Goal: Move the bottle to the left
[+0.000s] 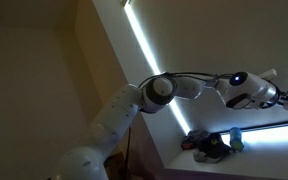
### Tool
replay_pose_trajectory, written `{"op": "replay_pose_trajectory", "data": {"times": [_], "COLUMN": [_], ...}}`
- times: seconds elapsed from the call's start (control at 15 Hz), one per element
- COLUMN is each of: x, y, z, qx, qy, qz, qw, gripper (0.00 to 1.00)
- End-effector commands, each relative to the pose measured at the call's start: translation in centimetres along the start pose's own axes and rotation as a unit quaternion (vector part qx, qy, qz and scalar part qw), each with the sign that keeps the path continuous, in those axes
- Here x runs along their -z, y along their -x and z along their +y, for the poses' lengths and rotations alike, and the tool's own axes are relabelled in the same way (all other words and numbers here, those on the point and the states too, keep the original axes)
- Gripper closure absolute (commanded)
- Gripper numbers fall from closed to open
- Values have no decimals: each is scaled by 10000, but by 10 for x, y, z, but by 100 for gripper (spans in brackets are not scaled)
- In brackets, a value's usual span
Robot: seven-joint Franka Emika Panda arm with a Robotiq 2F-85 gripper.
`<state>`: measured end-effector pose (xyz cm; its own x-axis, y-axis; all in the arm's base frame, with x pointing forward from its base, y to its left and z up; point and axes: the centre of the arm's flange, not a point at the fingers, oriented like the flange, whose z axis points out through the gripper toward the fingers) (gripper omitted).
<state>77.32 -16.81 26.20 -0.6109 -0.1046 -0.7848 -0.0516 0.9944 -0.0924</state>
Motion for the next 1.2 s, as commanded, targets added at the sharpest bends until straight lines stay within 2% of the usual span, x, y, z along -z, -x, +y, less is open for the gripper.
{"op": "replay_pose_trajectory", "data": {"times": [0.0,0.2,0.47,0.6,0.8,0.87,1.0,1.13], "x": [54,65,82,92,105,108,115,124], "y": [-29,-38,-66,-84,-105,-111,-116,-109], "z": [44,81,131,157,199,214,242,271], "qx": [642,1308,2339,2892,3742,4021,4473,4714], "qy": [774,1286,1690,1821,2059,2039,1812,1452], "qz": [71,195,429,478,516,460,201,-149], "qw": [9949,9828,9565,9386,9027,8914,8756,8698], "gripper": [84,84,84,84,84,84,84,84]}}
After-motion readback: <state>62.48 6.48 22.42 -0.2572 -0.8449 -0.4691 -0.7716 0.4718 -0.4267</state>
